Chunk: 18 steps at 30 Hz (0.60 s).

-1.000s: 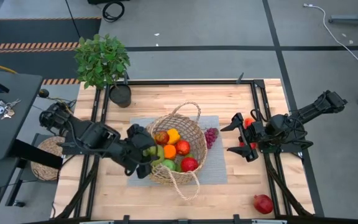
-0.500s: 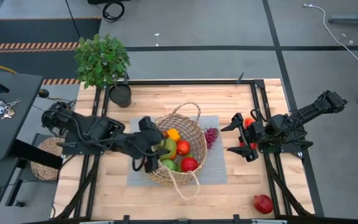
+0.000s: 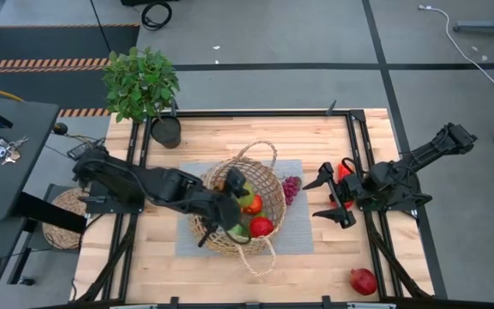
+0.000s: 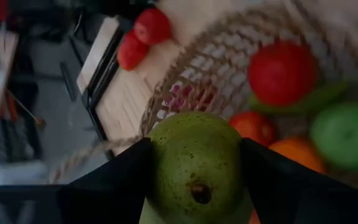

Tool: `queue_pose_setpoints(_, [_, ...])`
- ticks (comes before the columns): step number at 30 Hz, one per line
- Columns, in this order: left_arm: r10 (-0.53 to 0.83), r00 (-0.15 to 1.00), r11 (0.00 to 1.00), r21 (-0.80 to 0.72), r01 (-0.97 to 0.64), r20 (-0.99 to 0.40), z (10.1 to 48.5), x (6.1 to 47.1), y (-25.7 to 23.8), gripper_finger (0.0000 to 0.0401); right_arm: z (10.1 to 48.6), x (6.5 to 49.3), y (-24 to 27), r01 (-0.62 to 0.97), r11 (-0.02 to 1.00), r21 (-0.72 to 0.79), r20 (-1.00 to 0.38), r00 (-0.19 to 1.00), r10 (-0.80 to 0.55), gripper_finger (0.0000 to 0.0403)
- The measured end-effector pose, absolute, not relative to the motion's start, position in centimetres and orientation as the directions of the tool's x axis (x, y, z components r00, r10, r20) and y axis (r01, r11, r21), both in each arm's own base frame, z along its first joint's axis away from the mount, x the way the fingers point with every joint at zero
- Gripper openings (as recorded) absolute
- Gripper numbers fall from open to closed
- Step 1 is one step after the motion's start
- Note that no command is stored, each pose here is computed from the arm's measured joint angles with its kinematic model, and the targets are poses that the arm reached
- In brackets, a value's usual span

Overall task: Build produce basket
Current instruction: Put the green pear into the brown basket

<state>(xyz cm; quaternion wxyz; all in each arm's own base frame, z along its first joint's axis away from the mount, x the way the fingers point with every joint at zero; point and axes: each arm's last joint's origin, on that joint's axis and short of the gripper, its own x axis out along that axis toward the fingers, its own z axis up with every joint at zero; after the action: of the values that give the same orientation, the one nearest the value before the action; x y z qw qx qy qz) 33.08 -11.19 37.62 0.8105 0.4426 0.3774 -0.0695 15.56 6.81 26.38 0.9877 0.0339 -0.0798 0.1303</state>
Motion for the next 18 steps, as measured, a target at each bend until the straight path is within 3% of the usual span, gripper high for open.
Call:
queue_pose_setpoints(4, [0.245, 0.675, 0.433, 0.701, 0.566, -0.696, 36.1, 34.3, -11.3, 0.0233, 26.7, 15.5, 6.7, -0.235, 0.972, -0.007, 0.202, 0.952, 0.232, 0.0364])
queue_pose_setpoints(9, [0.287, 0.649, 0.277, 0.709, 0.648, -0.705, 34.9, 35.2, -11.4, 0.0233, 27.1, 15.1, 5.9, -0.082, 0.996, 0.032, 0.216, 0.974, 0.074, 0.0364])
queue_pose_setpoints(18, [0.300, 0.647, 0.230, 0.711, 0.664, -0.701, 34.8, 35.4, -11.1, 0.0233, 31.3, 13.0, 4.7, -0.062, 0.991, 0.123, 0.281, 0.959, 0.025, 0.0364])
